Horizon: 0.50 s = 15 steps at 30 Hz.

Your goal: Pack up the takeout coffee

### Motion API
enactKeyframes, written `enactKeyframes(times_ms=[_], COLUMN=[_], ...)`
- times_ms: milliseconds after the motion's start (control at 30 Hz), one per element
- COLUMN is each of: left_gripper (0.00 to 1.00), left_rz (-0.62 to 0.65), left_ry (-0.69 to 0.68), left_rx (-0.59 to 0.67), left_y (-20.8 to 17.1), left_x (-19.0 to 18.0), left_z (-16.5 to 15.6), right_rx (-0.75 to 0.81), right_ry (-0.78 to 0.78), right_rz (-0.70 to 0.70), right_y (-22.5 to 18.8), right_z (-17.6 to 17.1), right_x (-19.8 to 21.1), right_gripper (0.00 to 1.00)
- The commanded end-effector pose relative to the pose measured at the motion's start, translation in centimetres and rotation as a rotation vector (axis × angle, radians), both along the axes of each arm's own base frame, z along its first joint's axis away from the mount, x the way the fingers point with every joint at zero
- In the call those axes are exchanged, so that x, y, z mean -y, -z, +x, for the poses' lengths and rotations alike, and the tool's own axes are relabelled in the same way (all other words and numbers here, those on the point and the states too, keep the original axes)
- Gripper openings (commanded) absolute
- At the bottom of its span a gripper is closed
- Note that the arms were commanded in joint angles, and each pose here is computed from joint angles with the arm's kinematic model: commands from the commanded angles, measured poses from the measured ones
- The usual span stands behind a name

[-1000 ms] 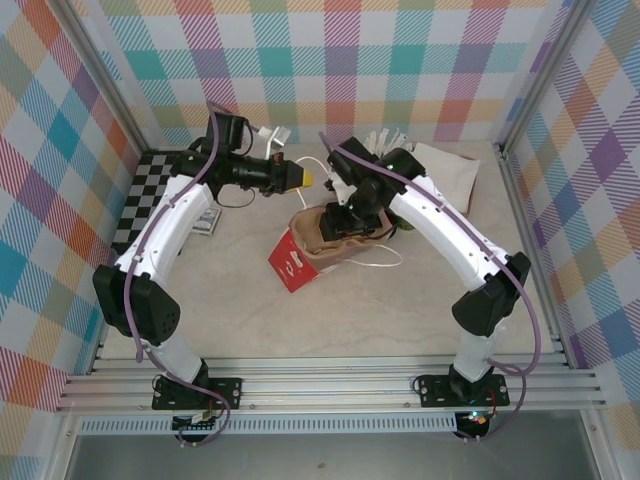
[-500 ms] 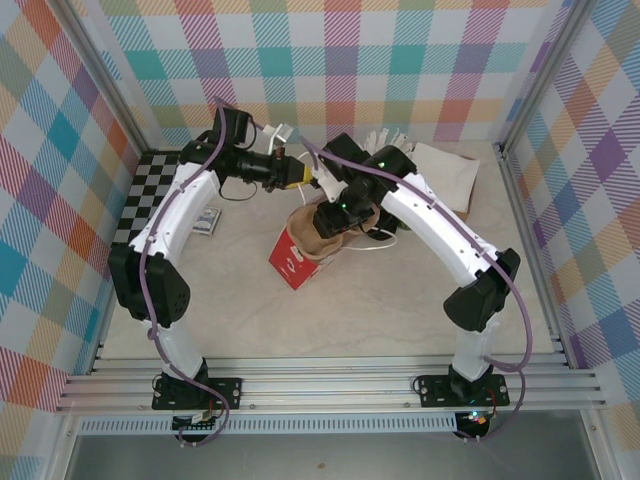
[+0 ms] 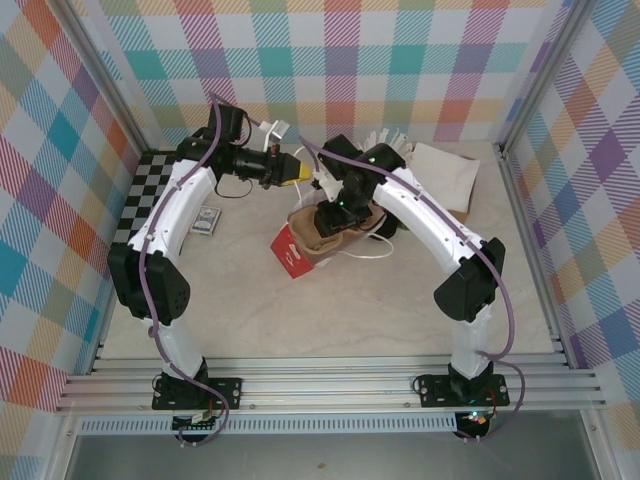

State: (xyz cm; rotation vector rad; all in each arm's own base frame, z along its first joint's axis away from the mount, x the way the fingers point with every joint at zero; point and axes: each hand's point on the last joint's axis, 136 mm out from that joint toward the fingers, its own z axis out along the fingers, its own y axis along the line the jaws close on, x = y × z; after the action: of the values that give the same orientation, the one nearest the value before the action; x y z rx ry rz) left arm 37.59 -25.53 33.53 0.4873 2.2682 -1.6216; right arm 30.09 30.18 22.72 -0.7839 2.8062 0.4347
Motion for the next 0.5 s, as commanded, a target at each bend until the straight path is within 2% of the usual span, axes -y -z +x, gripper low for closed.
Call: enactKeyframes(times_ms=[0, 67, 167, 300, 467], left_gripper=[0.10, 0.10, 0.03, 0.00, 0.00], left_rz=[-0.045, -0.063, -0.095, -0.110, -0.123], left_ry=[0.021, 0.022, 0.035, 0.061, 0.124], left_rx=[0.049, 0.066, 0.051, 0.027, -0.003], left_y=[-2.5, -3.7, -4.8, -4.9, -4.6], left_x=[-0.3, -0.4, -0.2, 0.5, 2.1], left_z=[-1.2, -1.6, -1.9, -2.4, -3.9], right_rx=[-0.045, -0.097, -0.183, -0.253, -0.279], right_ry=[0.029, 0.059, 0.073, 0.095, 0.096], right_rz=[-0.024, -0.070, -0.071, -0.111, -0.048], right_y=[-0.6, -0.6, -1.5, -1.8, -3.4], right_z=[-1.0, -2.1, -4.8, -7.7, -9.3], right_x=[0.1, 0.8, 1.1, 2.0, 1.5], right_gripper=[0.43, 0.43, 0.43, 0.43, 0.44])
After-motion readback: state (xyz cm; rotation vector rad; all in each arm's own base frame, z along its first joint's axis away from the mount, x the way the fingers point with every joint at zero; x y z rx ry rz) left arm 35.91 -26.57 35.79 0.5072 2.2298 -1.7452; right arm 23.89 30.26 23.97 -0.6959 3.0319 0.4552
